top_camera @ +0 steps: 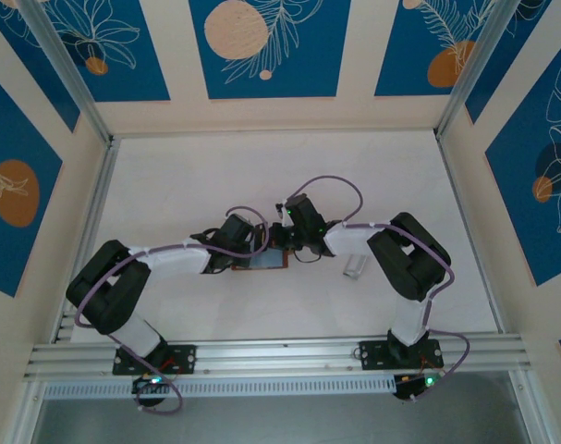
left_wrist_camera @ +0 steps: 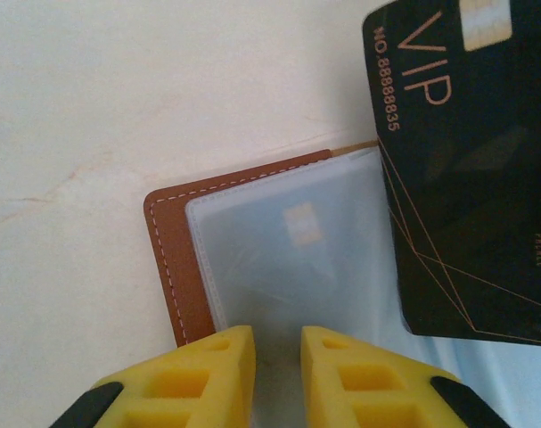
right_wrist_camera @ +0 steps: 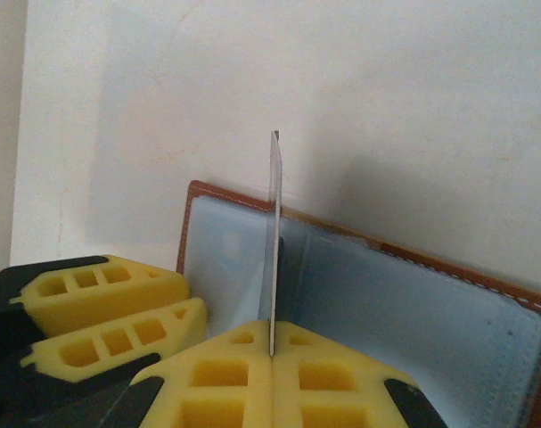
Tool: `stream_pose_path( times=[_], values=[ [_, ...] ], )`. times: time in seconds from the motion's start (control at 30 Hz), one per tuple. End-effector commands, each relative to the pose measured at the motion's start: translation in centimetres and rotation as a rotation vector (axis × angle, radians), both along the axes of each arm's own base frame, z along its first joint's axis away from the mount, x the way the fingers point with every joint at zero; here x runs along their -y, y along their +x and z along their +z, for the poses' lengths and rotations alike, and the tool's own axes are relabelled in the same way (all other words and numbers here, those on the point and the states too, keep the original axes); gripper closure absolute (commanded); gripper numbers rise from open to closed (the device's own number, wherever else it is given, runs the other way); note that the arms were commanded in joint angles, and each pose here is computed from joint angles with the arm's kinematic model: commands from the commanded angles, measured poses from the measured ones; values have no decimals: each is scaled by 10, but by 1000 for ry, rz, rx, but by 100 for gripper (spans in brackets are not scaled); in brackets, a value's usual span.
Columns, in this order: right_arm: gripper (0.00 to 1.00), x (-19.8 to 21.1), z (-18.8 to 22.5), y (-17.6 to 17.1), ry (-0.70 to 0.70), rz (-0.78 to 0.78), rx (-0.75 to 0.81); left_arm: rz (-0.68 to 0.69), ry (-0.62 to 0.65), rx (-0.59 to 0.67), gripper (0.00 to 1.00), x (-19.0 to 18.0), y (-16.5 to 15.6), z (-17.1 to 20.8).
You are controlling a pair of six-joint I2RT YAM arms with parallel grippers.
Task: Put the credit cards into the card holder
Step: Insert the credit card into the card slot.
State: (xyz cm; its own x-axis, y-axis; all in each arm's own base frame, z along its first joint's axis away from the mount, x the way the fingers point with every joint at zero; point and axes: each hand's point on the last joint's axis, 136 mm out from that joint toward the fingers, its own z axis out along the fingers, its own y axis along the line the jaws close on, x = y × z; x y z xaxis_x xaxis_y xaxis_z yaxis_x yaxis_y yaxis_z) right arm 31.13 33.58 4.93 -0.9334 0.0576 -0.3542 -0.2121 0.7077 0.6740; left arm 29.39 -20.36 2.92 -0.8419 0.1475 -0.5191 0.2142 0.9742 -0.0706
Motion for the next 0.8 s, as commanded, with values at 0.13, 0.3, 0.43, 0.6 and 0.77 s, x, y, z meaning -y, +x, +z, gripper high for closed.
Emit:
stream_pose_path(
  times=[0.13,0.3,0.43,0.6,0.77],
  values=[
    [100,12,-13,-11,-36,-31,-27,20,67,-101,79,-21,-21,-22],
    [100,9,-18,-15,-37,-32,-38,20,65,-99,79,-20,-20,-20],
    [100,9,-19,-17,-36,-33,-39,19,66,-102,79,-20,-20,-21],
    [100,7,-23,-22,-22,-35,-58,18,63,-105,79,-19,-20,-22],
    [100,4,-28,-29,10,-32,-80,21,61,-109,79,-19,-21,-24]
  ],
)
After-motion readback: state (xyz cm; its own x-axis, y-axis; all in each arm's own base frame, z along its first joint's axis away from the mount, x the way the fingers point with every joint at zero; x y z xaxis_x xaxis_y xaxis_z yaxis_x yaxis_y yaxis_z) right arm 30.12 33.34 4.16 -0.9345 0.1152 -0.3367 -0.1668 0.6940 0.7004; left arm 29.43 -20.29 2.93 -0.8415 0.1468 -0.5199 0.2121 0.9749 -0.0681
